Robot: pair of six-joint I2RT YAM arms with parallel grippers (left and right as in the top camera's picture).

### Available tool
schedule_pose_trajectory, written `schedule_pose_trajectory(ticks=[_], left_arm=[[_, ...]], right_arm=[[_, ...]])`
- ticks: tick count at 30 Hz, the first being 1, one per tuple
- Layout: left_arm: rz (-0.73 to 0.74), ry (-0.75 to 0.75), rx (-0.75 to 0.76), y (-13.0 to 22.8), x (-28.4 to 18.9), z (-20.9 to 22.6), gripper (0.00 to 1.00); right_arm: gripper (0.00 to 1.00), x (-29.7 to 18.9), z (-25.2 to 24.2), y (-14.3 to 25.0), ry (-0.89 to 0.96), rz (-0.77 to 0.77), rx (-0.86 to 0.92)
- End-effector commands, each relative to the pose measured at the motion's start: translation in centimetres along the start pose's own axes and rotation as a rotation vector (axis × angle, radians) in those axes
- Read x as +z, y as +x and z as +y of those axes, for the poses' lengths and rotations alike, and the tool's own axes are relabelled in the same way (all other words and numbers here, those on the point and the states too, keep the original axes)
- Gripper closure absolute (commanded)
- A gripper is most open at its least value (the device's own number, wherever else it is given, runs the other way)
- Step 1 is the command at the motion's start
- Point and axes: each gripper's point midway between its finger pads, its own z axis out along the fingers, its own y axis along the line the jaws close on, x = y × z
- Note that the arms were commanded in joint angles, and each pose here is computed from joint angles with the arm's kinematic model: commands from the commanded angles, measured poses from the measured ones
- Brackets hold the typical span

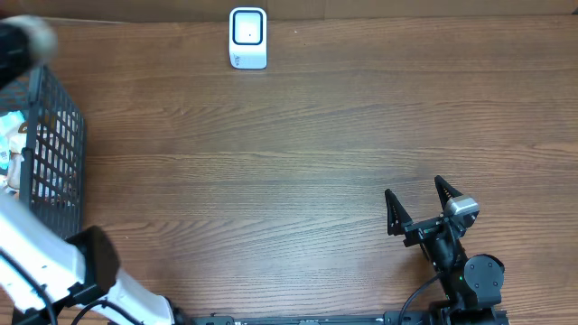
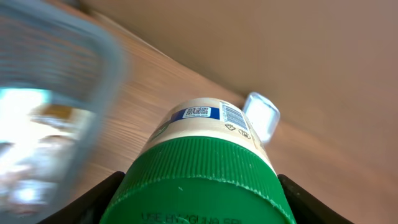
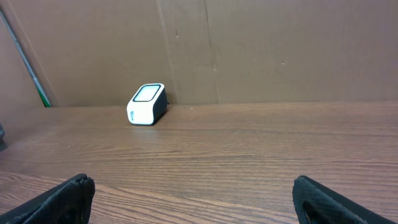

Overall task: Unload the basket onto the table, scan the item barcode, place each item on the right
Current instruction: 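Carry the green-capped jar toward the scanner and lower it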

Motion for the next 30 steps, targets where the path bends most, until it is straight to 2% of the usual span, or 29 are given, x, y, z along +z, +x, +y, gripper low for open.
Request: schedule_pose_trajectory(ticks=[1, 4, 8, 10, 13, 20, 30], left_arm=[[0.146, 0.119, 0.111, 3.8, 2.6, -5.6, 0.42], [0.327, 0.141, 0.184, 8.7, 5.7, -8.9, 0.44], [0.529, -0.011, 0.263, 15.6, 9.7, -9.7, 0.44], [0.592, -0.090, 0.296, 18.5, 11.5, -9.8, 0.44], [0.662, -0.112, 0.346, 23.1, 14.4, -10.9, 0.43], [0.717, -0.123, 0.342, 30.7, 19.6, -11.3, 0.42], [0.748, -0.247, 0.246, 36.6, 23.0, -6.7, 0.40]], right_arm=[[0.00, 0.0, -0.1, 0.2, 0.002, -0.004, 0.002], [0.00, 0.0, -0.1, 0.2, 0.002, -0.004, 0.001], [0.00, 0.0, -0.1, 0.2, 0.002, -0.004, 0.002], [0.00, 0.0, -0.1, 0.2, 0.002, -0.004, 0.002], [0.00, 0.0, -0.1, 0.2, 0.002, -0.004, 0.001], [0.00, 0.0, -0.1, 0.2, 0.002, -0.004, 0.002], [0.00, 0.0, -0.1, 0.2, 0.002, -0.004, 0.002]])
